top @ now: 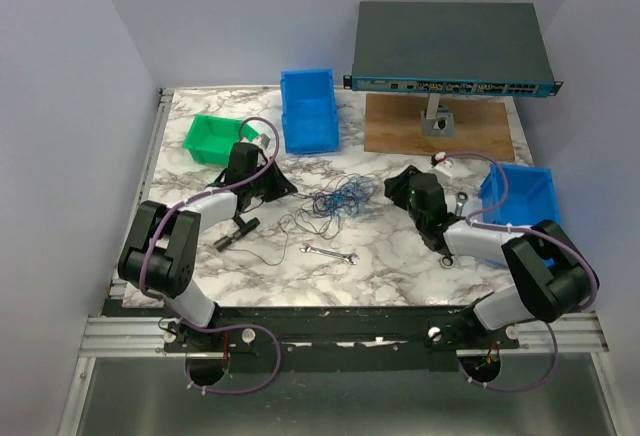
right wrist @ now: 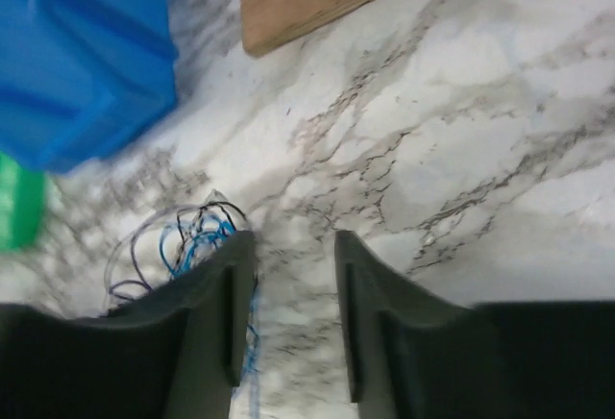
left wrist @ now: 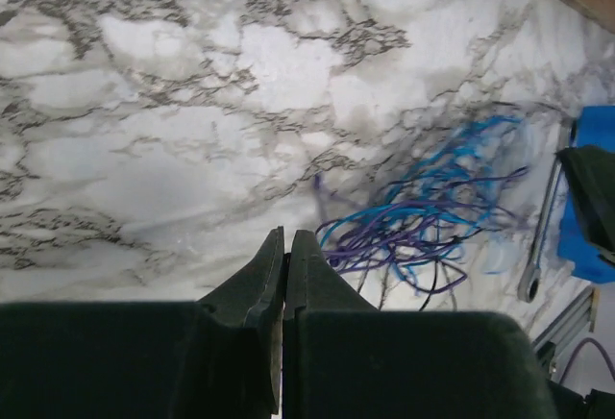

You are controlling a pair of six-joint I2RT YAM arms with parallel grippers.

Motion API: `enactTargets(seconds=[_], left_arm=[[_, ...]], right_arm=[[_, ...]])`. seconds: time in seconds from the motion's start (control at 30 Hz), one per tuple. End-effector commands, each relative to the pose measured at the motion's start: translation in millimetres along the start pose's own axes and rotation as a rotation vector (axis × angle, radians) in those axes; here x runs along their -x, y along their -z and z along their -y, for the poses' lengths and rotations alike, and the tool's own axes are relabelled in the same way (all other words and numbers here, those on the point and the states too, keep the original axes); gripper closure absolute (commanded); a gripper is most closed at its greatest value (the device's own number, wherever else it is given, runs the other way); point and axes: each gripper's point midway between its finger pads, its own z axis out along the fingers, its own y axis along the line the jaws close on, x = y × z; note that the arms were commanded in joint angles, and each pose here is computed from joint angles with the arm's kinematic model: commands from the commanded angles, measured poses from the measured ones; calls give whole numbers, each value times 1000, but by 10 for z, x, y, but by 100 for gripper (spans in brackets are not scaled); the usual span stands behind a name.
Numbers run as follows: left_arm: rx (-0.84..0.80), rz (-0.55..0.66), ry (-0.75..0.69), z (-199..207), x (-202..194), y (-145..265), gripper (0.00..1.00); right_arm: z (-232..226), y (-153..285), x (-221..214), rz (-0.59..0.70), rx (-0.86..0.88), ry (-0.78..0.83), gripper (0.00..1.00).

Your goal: Untangle the cables

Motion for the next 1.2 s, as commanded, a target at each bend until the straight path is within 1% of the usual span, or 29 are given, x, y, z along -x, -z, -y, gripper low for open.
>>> enactTargets(seconds=[0.0, 0.03, 0.07, 0.17, 0.33, 0.43, 0.53, 0.6, 0.63, 0.67, 0.7, 0.73, 0.77, 0.8, 0.83, 0.97, 1.03, 1.17], left_arm=[[-145, -2, -5, 256, 53, -59, 100], [-157, -9, -1, 277, 48, -70, 100], [-162, -16, 2, 281, 38, -78, 100], [-166, -21, -3, 294, 36, -84, 100], [-154, -12, -23, 313, 48, -72, 100], [-156, -17, -29, 332, 33, -81, 100], [-156, -24, -32, 347, 16, -96, 100], [-153, -26, -35, 349, 14, -99, 100], [-150, -24, -37, 343, 16, -99, 100], [-145, -22, -38, 339, 23, -96, 100], [-132, -19, -38, 320, 28, -93, 100], [-116, -12, -39, 298, 41, -86, 100], [-98, -8, -38, 273, 48, -75, 100], [-67, 5, -33, 225, 66, -54, 100], [-37, 27, -29, 169, 95, -25, 100], [84, 176, -10, -39, 256, 220, 100], [137, 241, 2, -135, 303, 334, 100], [271, 330, 39, -353, 390, 520, 100]], right_arm=[[-398, 160, -97, -26, 316, 136, 34], [-491, 216, -154, -41, 391, 141, 26], [-559, 224, -202, -59, 436, 150, 25], [-669, 161, -382, -158, 476, 191, 25], [-757, 137, -563, -232, 522, 212, 25], [-761, 75, -693, -281, 504, 221, 25], [-713, -47, -870, -344, 447, 227, 27], [-675, -97, -963, -377, 410, 242, 31], [-678, -118, -973, -382, 402, 245, 36], [-653, -134, -982, -386, 386, 248, 44], [-636, -160, -966, -381, 368, 252, 59], [-580, -187, -958, -376, 330, 254, 70], [-529, -222, -919, -361, 289, 253, 84], [-433, -269, -865, -332, 218, 242, 96], [-332, -299, -806, -309, 145, 234, 99], [79, -324, -427, -134, -131, 181, 99], [181, -269, -273, -61, -188, 152, 99], [345, -134, -22, 67, -267, 75, 99]])
